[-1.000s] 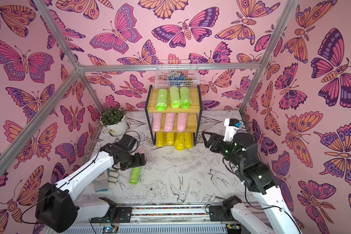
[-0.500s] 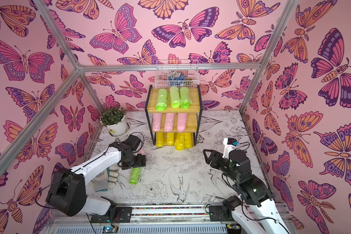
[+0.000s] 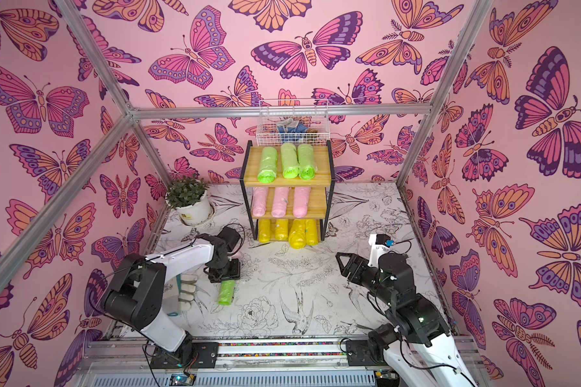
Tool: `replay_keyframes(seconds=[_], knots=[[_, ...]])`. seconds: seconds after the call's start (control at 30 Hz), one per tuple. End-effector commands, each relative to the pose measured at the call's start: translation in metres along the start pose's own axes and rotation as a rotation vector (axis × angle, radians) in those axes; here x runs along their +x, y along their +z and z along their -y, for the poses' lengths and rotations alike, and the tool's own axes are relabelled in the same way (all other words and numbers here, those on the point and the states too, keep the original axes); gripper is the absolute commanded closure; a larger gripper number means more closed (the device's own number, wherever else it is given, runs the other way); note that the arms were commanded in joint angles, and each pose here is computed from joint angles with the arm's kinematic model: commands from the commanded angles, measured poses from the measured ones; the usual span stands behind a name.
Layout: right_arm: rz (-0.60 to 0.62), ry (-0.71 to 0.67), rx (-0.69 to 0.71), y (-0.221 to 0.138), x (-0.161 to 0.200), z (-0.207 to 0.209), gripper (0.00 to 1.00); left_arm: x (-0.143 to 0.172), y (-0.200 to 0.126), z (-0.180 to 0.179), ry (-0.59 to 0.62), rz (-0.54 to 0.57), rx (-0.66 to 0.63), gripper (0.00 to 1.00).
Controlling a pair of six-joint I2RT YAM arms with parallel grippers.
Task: Sort the rolls of trash bags by color and place them on the shelf
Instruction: Pick up the roll of trash bags from the center of the board.
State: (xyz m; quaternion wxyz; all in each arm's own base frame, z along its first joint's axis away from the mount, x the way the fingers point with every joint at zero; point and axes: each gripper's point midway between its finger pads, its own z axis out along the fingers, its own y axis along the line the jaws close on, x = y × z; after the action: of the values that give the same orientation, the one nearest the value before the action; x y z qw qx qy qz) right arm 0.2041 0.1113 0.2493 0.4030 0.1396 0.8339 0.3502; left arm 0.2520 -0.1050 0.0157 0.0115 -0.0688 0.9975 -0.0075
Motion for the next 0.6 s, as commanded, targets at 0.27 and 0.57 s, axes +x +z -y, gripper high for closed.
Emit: replay_keyframes(seconds=[0.27,0.57], knots=[[-0.015,0.023,0.051,-0.002,0.0,0.006,0.31,0.006,-0.012,0.016,-0.085,-0.014,0.121,0.85],[-0.015,-0.05,0.078,-0.013,-0.018,-0.011,0.14,-0.006,-0.133,0.057,-0.16,0.271,0.548,1.0]])
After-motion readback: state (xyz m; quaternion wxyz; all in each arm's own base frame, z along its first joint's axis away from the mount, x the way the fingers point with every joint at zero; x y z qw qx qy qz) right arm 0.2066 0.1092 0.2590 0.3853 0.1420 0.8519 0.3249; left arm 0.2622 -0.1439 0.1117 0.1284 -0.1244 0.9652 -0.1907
